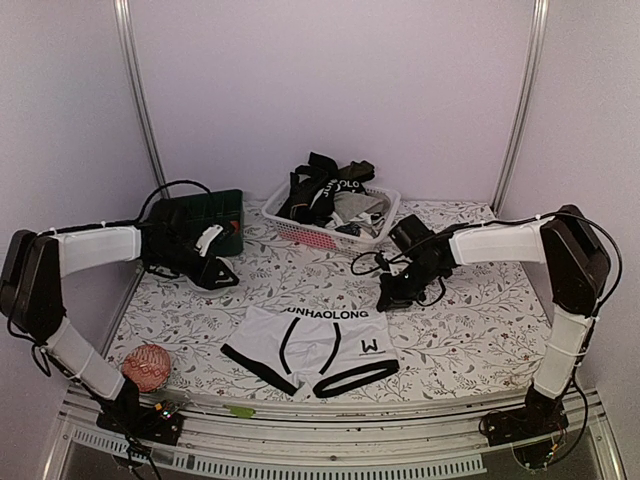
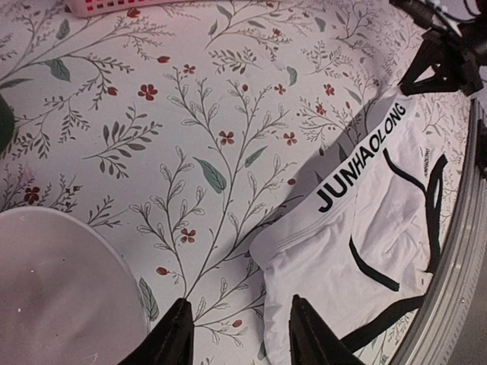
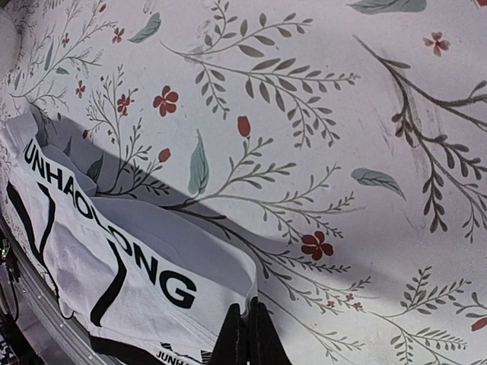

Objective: Roll the underwear
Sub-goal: Pick up the underwear from the center of the board.

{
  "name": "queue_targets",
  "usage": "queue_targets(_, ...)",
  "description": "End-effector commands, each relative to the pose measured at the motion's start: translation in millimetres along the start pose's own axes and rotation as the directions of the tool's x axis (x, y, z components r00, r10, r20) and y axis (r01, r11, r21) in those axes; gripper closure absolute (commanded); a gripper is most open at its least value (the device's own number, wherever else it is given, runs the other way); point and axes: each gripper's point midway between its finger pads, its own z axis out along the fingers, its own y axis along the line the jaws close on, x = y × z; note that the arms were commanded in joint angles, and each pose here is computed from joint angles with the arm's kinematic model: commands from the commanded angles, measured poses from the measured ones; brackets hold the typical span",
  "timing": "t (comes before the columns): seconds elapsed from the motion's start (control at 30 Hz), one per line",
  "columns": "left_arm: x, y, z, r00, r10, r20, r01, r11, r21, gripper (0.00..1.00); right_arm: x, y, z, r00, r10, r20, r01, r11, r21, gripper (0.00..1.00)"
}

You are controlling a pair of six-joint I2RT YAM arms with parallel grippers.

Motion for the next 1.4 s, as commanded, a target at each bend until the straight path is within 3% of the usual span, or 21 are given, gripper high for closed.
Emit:
queue_targets(0.0, 2.4, 5.6, 18.0, 0.999, -0.051, -0.010, 0.051, 0.999, 0.012, 0.58, 3.3, 1.6, -11.4, 0.999, 0.014, 0.029, -0.013, 1.000, -0.002, 1.00)
queue_targets(0.1, -2.9, 4.7, 30.6, 0.999, -0.043, -0.027, 0.043, 0.999, 0.017, 0.56, 1.0, 6.4, -14.1, 0.999, 0.017, 0.039, -0.016, 1.000, -0.025, 1.00)
queue_targets(0.23, 3.6, -0.3, 51.0, 0.995, -0.044, -0.090, 0.047, 0.999, 0.025, 0.41, -4.3, 10.9, -17.3, 0.999, 0.012, 0.044, -0.011, 0.999, -0.033, 1.00)
queue_targets(0.47, 26.5, -1.1, 80.2, 0.977, -0.072, -0.201, 0.077, 0.997, 0.021, 0.41, -13.9, 15.2, -23.6, 0.998, -0.010, 0.063, 0.011, 1.000, -0.028, 1.00)
queue_targets(0.53, 26.2, -2.0, 85.5, 0.974, -0.072, -0.216, 0.080, 0.996, 0.031, 0.47, -14.0, 15.2, -25.0, 0.998, -0.014, 0.066, 0.016, 1.000, -0.024, 1.00)
queue_targets(0.63, 13.9, -21.6, 81.5, 0.982, -0.033, -0.184, 0.060, 0.988, 0.143, 0.66, -15.6, 12.6, -28.8, 0.997, -0.017, 0.074, 0.018, 1.000, -0.011, 1.00)
queue_targets(0.73, 5.1, -51.0, 62.1, 0.991, 0.081, -0.109, -0.054, 0.971, 0.233, 0.88, -11.8, 9.6, -30.7, 0.997, -0.013, 0.071, 0.014, 1.000, -0.010, 1.00)
queue_targets(0.8, 22.2, -63.4, 57.1, 0.983, 0.137, -0.119, -0.104, 0.964, 0.244, 0.97, -5.3, 6.5, -29.7, 0.998, -0.011, 0.057, 0.011, 1.000, -0.005, 1.00)
queue_targets(1.03, 76.9, -61.0, 50.4, 0.952, 0.216, -0.218, -0.185, 0.971, 0.154, 1.00, 24.9, -8.7, -20.5, 1.000, 0.006, -0.009, -0.006, 1.000, 0.017, 1.00)
queue_targets(1.07, 74.2, -57.1, 49.7, 0.955, 0.208, -0.213, -0.185, 0.975, 0.123, 0.99, 28.7, -9.9, -18.4, 1.000, 0.008, -0.021, -0.007, 1.000, 0.017, 1.00)
queue_targets(1.27, 28.9, -48.1, 51.3, 0.970, 0.213, -0.118, -0.209, 0.977, 0.045, 0.31, 42.4, -15.7, -6.8, 0.997, 0.016, -0.082, -0.014, 1.000, 0.020, 1.00)
queue_targets(1.37, 31.0, -33.0, 67.3, 0.960, 0.211, -0.181, -0.214, 0.977, 0.001, 0.28, 36.9, -16.4, -8.1, 0.997, 0.014, -0.072, -0.011, 0.999, 0.034, 1.00)
